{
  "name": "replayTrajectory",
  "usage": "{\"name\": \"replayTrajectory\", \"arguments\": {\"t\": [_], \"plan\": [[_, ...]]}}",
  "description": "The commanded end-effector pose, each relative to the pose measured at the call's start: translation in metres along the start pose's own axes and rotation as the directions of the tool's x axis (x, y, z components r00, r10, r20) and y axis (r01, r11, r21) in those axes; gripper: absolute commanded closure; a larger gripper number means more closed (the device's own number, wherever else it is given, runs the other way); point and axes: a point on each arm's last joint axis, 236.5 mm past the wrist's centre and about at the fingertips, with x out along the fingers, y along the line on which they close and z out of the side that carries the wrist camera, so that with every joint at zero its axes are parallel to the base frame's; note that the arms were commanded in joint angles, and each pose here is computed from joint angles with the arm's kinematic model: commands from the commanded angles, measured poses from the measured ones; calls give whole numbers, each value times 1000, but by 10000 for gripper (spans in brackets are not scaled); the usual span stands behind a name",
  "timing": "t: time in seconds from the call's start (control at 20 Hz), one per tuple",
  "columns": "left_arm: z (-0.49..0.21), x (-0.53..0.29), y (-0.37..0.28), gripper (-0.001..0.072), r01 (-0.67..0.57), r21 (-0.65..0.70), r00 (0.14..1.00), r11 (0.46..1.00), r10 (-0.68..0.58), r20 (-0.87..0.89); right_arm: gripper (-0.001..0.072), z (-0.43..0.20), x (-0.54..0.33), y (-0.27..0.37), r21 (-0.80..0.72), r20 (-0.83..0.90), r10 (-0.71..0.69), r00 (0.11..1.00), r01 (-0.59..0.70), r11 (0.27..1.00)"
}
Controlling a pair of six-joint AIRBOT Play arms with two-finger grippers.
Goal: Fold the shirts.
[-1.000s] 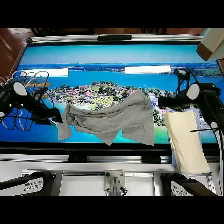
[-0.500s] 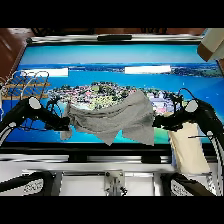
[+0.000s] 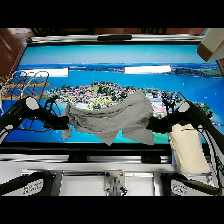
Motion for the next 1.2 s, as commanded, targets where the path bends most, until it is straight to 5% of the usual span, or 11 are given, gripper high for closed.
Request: {"name": "replayTrajectory", "arguments": {"t": [0.0,0.1,0.35,0.5,0.7,0.85,1.0,1.15], "plan": [[11,-20,-7,671,-1,42,998,999,-2,66,477,8,7,21,8,15,106,994,-106,994],[27,-47,-9,671,-43,84,992,996,32,123,647,14,-3,38,-18,22,161,987,-160,987],[80,-227,-20,672,-334,197,872,922,222,436,648,73,-163,118,-424,378,212,901,-35,905],[75,-415,-33,672,-511,17,541,860,306,783,648,58,-350,190,-542,731,302,612,252,802],[-19,-592,-56,672,-370,-207,25,906,233,972,647,-61,-528,255,-492,867,471,166,442,750],[-80,-627,-68,672,-290,-225,-176,930,179,968,648,-127,-574,262,-449,860,511,-10,461,765],[-101,-623,-69,672,-239,-208,-226,948,154,962,648,-144,-583,251,-405,878,475,-57,439,802],[-80,-574,-48,672,-248,-232,-44,941,229,972,648,-121,-567,236,-372,914,405,16,429,823]]}}
